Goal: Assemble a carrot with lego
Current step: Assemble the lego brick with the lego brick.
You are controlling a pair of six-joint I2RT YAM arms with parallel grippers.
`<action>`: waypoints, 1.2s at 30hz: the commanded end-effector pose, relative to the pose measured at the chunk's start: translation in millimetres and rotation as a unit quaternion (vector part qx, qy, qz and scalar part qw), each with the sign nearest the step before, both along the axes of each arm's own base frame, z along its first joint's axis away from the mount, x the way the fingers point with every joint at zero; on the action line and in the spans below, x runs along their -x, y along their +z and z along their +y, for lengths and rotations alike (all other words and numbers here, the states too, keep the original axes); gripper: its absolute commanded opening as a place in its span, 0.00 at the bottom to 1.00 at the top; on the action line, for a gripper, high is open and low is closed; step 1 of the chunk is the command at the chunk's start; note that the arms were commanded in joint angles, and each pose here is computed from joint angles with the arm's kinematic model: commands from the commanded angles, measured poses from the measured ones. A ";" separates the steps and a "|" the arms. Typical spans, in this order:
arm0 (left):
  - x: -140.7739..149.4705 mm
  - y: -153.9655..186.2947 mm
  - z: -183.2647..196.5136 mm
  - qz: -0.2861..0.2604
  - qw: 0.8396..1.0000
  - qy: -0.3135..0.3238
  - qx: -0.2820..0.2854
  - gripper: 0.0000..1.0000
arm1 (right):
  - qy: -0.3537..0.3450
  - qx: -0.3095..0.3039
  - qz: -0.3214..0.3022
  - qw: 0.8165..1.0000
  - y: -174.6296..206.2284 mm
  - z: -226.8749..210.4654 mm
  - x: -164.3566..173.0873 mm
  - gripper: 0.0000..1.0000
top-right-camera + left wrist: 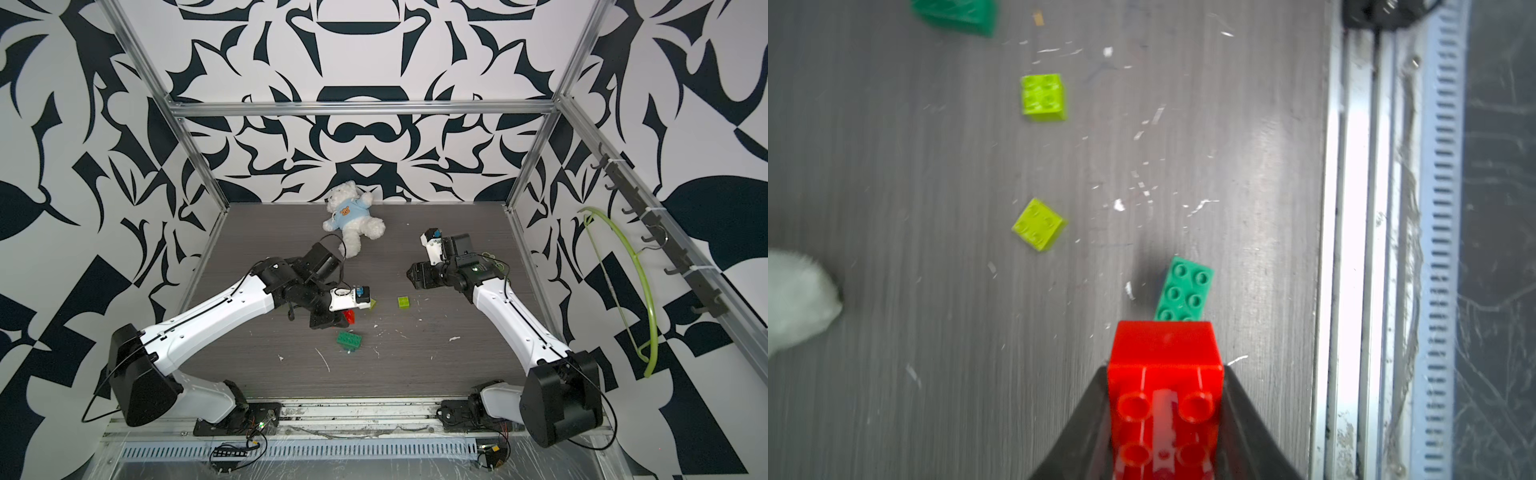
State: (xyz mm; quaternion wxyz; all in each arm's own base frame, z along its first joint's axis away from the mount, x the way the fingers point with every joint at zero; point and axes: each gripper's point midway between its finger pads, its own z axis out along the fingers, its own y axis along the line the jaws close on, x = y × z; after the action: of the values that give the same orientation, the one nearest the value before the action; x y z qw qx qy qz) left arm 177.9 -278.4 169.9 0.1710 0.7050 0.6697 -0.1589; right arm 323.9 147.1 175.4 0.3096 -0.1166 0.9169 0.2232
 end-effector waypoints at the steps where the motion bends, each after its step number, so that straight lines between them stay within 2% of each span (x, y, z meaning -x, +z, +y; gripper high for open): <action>1: 11.4 -15.9 5.0 -0.005 0.996 -0.068 -0.053 0.08 | -0.002 -0.004 -0.004 1.000 3.0 0.0 -0.7 0.73; 6: 11.2 -37.2 -1.6 -0.003 0.989 -0.107 -0.098 0.08 | 0.001 -0.001 0.000 1.000 -2.9 -0.1 1.0 0.72; 10: 11.7 -43.4 -13.9 -0.007 0.986 -0.136 -0.098 0.08 | 0.005 -0.005 0.004 1.000 -5.7 1.6 1.9 0.72; 18: 9.8 -65.3 -16.8 -0.003 0.978 -0.159 -0.133 0.09 | 0.009 -0.008 0.006 1.000 -6.8 3.5 2.8 0.72; 22: 6.2 -74.5 -15.3 -0.002 0.976 -0.157 -0.153 0.09 | 0.010 -0.010 0.007 1.000 -7.5 3.8 3.2 0.72; 36: 8.1 -80.2 -16.1 0.007 0.976 -0.148 -0.160 0.09 | 0.014 -0.015 0.014 1.000 -12.2 6.2 3.8 0.71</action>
State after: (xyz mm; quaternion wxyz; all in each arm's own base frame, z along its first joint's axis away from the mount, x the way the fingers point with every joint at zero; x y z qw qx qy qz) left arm 174.3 -294.3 89.4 0.0394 0.8134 0.5757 -0.0731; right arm 318.1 150.5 162.3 0.2901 -0.1194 0.9202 0.2342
